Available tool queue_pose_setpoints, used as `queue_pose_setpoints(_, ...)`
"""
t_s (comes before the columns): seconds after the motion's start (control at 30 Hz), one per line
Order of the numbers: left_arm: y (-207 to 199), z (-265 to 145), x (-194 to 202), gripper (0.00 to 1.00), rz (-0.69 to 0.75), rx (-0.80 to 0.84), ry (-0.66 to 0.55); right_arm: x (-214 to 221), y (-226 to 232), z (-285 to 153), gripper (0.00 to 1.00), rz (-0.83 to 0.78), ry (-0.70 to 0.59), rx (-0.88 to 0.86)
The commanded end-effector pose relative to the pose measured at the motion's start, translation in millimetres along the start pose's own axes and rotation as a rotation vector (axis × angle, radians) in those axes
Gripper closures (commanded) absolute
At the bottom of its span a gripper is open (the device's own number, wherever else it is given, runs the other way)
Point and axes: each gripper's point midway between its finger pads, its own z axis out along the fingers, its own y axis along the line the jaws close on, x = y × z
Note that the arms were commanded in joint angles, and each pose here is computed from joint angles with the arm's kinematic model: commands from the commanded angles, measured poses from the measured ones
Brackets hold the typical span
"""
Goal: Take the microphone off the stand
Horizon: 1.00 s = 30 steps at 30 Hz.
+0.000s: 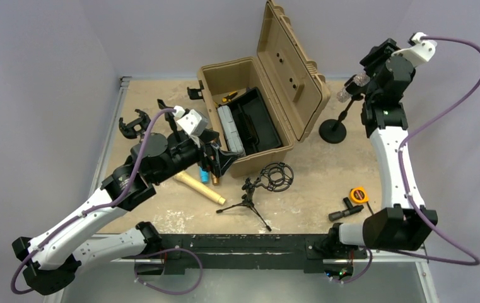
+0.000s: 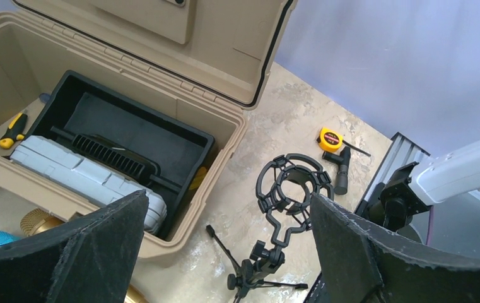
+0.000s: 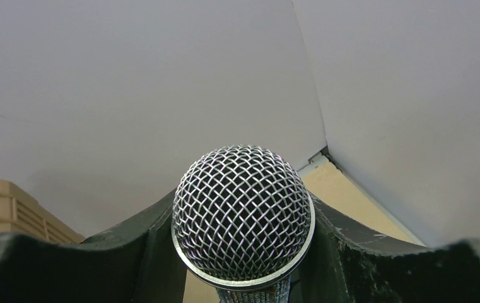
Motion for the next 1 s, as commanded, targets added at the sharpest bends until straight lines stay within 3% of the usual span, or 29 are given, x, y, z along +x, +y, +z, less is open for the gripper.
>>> queue_pose_setpoints(0.0, -5.2, 0.5, -7.8, 0.05, 0.015, 0.013, -0.026, -44.8, 1.0, -36.4, 0.98, 0.056, -0.062, -0.026)
queue_pose_setpoints(0.3, -10.8, 0.4, -7.0, 0.05, 0.004, 0.034, -0.022, -67.7, 9.1, -103.2, 1.0, 0.049, -0.003, -0.13)
queue_pose_setpoints(0.67, -25.2, 17.5, -3.8, 0.05, -0.056, 0.086, -0.006, -43.0, 67.1, -184.3, 1.0, 0.14, 0.152, -0.494)
queue_pose_setpoints(0.8, -44.9, 25.9, -15.6, 0.06, -0.051, 0.113, -0.05, -41.3, 87.2, -205.9, 1.0, 0.203, 0.183, -0.603)
queue_pose_setpoints(0.97, -62.8, 43.4, -32.5, 0.06, -0.024, 0.064, -0.137, -23.1, 83.5, -210.1, 1.0, 0.199, 0.2, -0.608)
